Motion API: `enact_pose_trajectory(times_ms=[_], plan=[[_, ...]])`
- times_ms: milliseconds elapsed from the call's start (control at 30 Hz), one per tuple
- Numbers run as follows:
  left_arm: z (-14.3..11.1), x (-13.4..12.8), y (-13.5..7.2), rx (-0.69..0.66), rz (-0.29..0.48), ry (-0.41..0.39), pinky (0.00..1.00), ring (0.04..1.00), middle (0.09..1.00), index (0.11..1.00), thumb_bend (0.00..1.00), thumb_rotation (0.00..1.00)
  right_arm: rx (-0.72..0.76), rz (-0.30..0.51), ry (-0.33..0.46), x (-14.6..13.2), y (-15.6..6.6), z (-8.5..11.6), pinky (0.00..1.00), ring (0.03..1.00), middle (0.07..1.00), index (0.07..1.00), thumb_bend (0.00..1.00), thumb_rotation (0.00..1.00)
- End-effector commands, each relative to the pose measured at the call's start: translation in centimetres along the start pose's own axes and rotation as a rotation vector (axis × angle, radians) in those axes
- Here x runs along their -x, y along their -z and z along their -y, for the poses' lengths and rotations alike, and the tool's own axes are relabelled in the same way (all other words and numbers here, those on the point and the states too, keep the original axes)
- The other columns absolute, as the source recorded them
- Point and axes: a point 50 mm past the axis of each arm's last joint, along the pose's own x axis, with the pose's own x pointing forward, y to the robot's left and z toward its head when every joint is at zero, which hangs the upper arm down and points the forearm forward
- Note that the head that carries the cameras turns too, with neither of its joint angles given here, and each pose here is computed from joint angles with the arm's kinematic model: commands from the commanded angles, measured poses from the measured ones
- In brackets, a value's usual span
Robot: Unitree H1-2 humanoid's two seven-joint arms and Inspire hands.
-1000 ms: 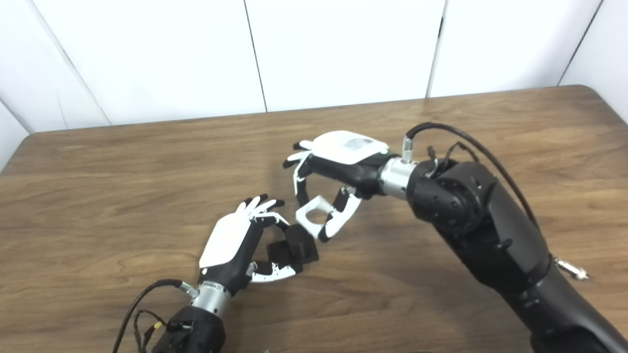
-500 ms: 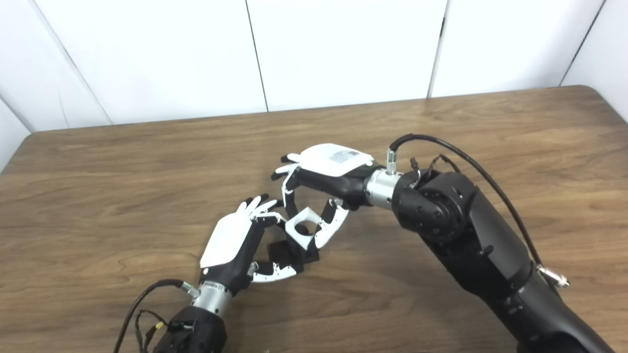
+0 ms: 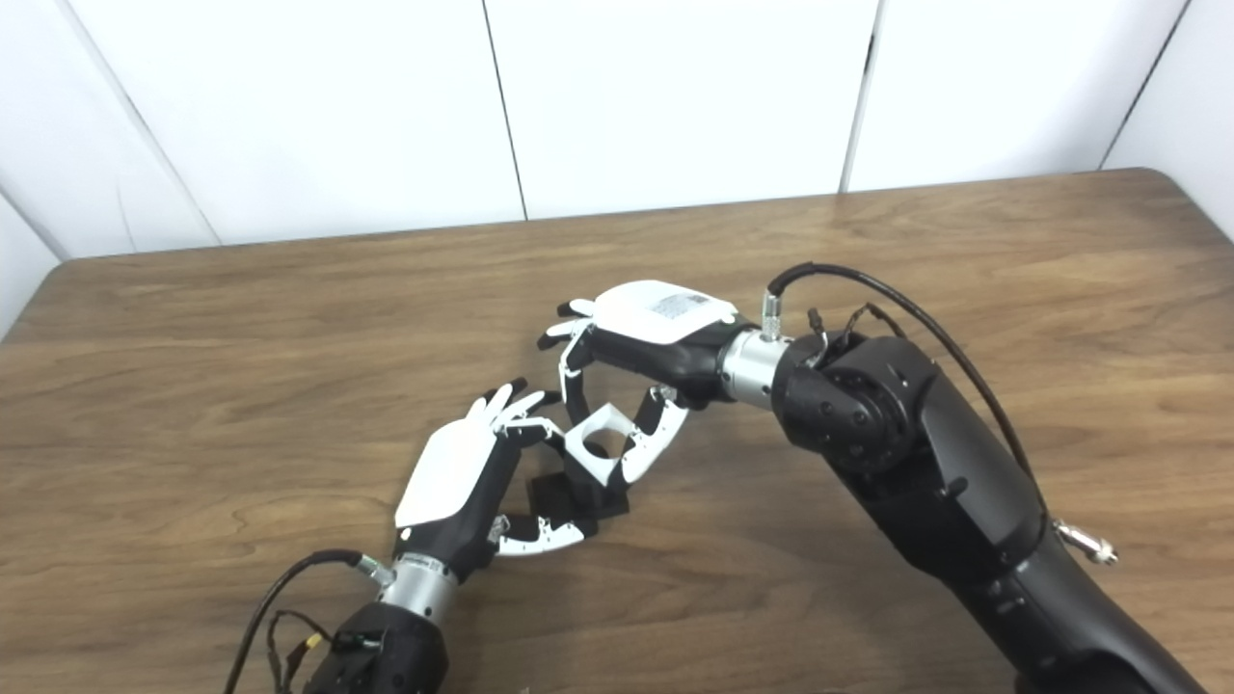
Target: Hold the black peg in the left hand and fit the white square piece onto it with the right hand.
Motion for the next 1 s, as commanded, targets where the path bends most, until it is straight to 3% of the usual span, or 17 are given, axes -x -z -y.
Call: enact_pose_trajectory(times_ms=[0, 967], plan=[[-0.1, -0.4, -0.6, -0.010, 0.018, -0.009, 1.00, 0.984, 0.893, 0.490, 0.52, 0.07, 0.037, 0.025, 0.066, -0.3, -0.4, 2.0, 1.00, 1.000, 0.915, 0.493, 0.52, 0.16], [0.4, -1.0, -0.8, -0.006, 0.011, -0.012, 1.00, 0.986, 0.891, 0.489, 0.52, 0.07, 0.048, 0.063, 0.020, -1.1, -0.9, 0.6, 1.00, 1.000, 0.918, 0.493, 0.52, 0.16]])
